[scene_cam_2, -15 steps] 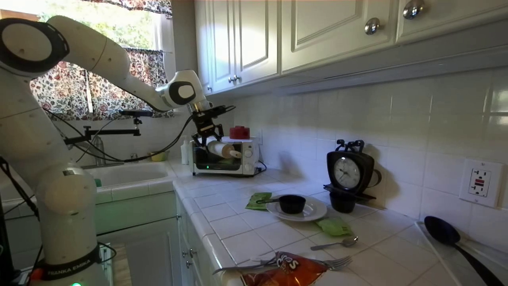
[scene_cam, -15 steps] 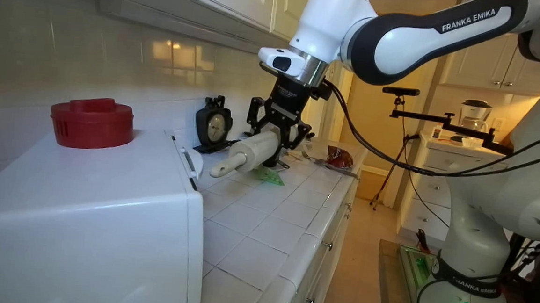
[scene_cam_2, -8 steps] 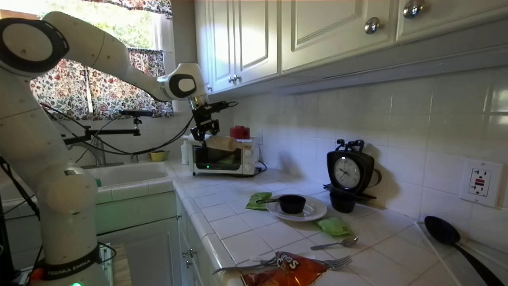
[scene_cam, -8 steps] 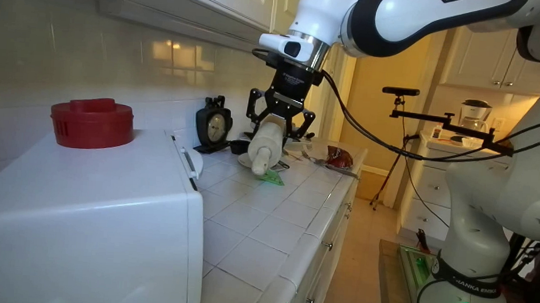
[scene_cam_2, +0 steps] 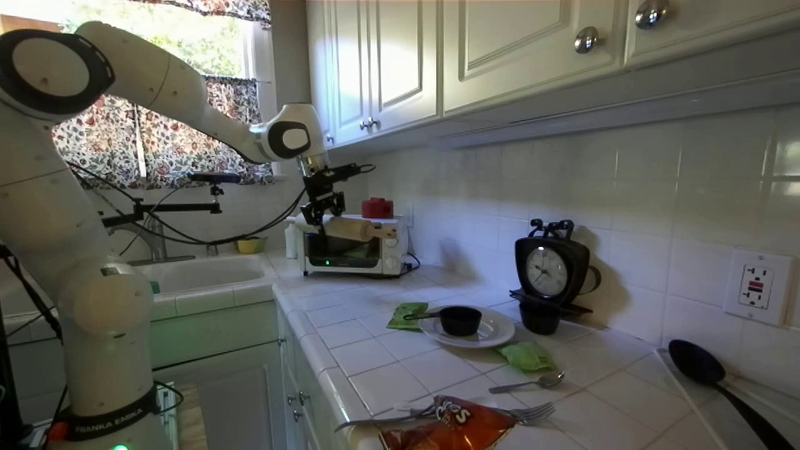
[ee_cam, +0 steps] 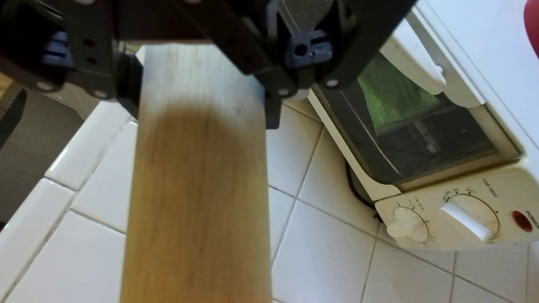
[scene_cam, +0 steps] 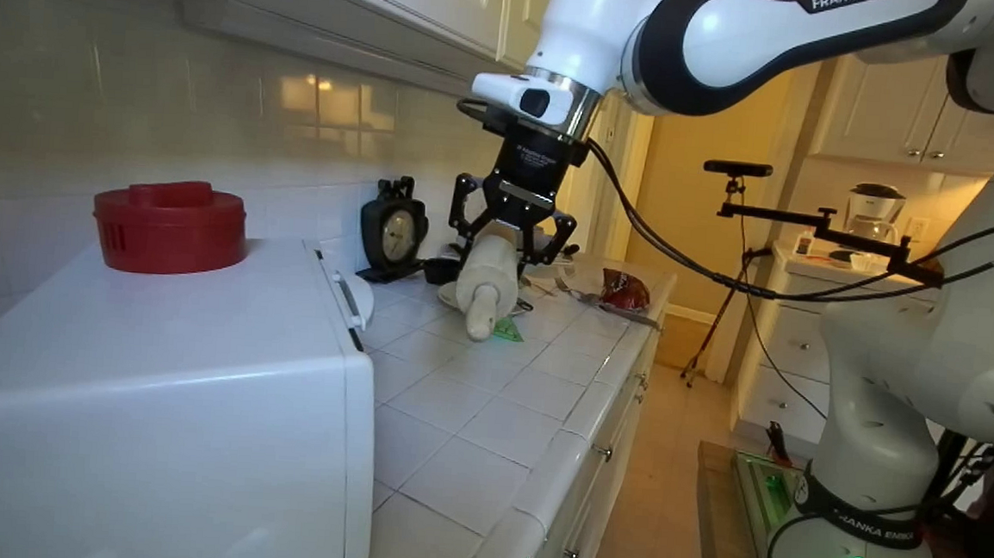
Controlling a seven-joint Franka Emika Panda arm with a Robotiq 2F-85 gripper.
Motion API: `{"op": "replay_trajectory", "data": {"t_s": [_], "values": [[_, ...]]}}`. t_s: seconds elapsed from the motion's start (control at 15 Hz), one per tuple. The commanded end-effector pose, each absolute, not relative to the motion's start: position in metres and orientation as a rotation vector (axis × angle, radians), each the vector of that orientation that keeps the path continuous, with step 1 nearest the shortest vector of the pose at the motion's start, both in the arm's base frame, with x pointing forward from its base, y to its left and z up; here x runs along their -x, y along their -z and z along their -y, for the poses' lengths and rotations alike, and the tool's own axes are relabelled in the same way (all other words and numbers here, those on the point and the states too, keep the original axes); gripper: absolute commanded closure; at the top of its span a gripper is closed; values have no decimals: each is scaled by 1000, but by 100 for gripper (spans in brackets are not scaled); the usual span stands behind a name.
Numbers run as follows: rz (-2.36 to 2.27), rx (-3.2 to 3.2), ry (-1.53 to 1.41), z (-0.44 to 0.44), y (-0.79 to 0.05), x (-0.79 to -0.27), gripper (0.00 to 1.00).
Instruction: Put the rolling pin on top of the oven then open the oven door.
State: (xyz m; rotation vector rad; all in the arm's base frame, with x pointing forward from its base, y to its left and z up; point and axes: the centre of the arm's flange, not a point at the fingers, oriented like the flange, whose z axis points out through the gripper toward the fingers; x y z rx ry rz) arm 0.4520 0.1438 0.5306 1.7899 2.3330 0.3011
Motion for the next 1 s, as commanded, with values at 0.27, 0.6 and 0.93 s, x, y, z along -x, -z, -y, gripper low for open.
{"op": "replay_trajectory", "data": {"t_s": [0.27,0.6,0.93], "values": [[-2379,-1559,-386,-186,-525,-467,62],[-2396,-1399,-482,-215,-537,-471,62],[-2359,-1325,-624,-230,-550,-488,62]]}}
